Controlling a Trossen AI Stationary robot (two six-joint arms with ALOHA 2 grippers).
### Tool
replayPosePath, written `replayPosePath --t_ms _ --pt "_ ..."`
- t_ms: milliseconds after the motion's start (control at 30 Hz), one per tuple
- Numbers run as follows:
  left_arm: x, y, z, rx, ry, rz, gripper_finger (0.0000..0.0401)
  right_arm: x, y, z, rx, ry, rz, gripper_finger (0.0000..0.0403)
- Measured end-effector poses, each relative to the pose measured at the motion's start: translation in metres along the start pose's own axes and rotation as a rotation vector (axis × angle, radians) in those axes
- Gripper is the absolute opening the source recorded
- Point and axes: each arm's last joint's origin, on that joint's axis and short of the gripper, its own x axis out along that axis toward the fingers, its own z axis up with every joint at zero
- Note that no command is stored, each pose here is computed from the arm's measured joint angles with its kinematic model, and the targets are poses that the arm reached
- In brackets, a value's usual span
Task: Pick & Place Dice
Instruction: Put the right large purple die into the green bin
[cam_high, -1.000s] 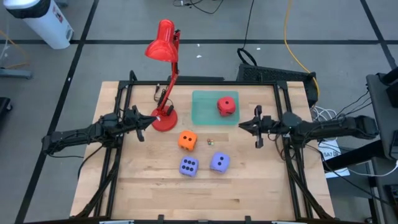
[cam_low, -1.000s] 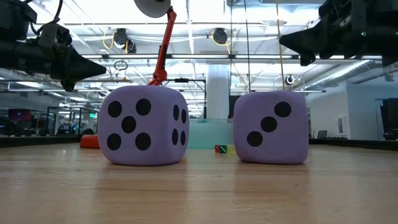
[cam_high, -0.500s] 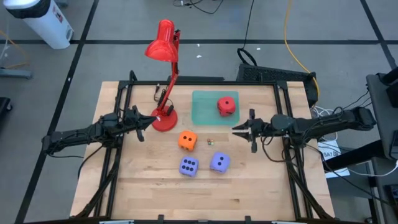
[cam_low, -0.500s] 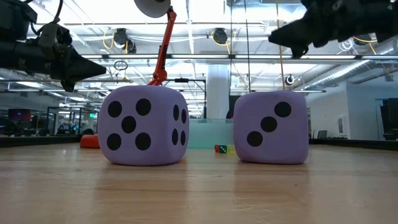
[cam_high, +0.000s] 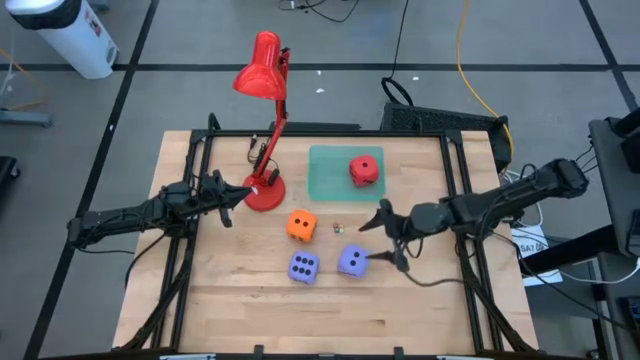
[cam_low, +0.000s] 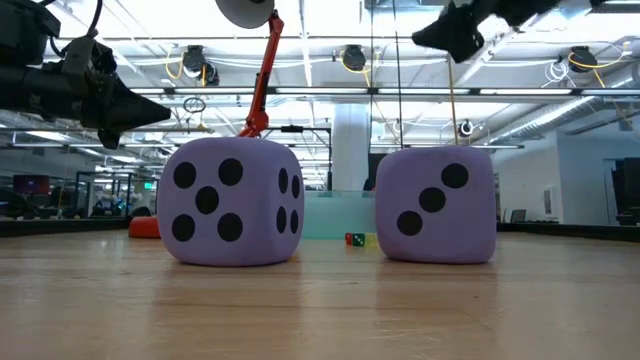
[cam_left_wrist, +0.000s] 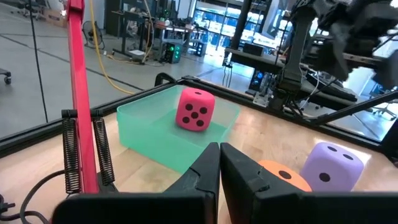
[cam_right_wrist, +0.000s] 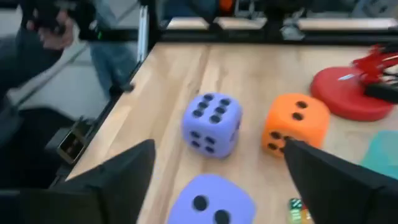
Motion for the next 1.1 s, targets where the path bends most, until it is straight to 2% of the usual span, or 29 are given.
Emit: replayPosePath --t_ms 133,333,500,667,733,933,1100 --pt "0.0 0.0 0.0 -0.01 0.001 -0.001 0.0021 0.013 0.01 0.012 -0.026 0.122 -0.017 0.0394" --pt "0.0 0.0 0.0 -0.031 0.005 -0.006 0.0021 0.039 0.013 0.027 -0.029 0.408 -0.084 0.0398" --pt "0.0 -0.001 -0.001 -0.036 0.018 -0.049 0.0021 0.061 0.014 0.034 -0.128 0.552 -0.052 0.0399" --pt "0.0 -0.001 -0.001 -0.052 0.021 -0.057 0.0021 0.065 0.001 0.04 -0.141 0.708 -0.124 0.0399" --pt "0.0 -0.002 -0.001 -0.052 0.021 -0.057 0.0021 0.067 -0.001 0.043 -0.173 0.708 -0.096 0.04" --pt "0.0 -0.001 -0.001 -0.045 0.02 -0.055 0.0021 0.068 0.003 0.047 -0.347 0.667 0.126 0.04" --pt "0.0 -0.001 -0.001 -0.044 0.019 -0.051 0.0021 0.07 0.007 0.047 -0.521 0.643 0.19 0.04"
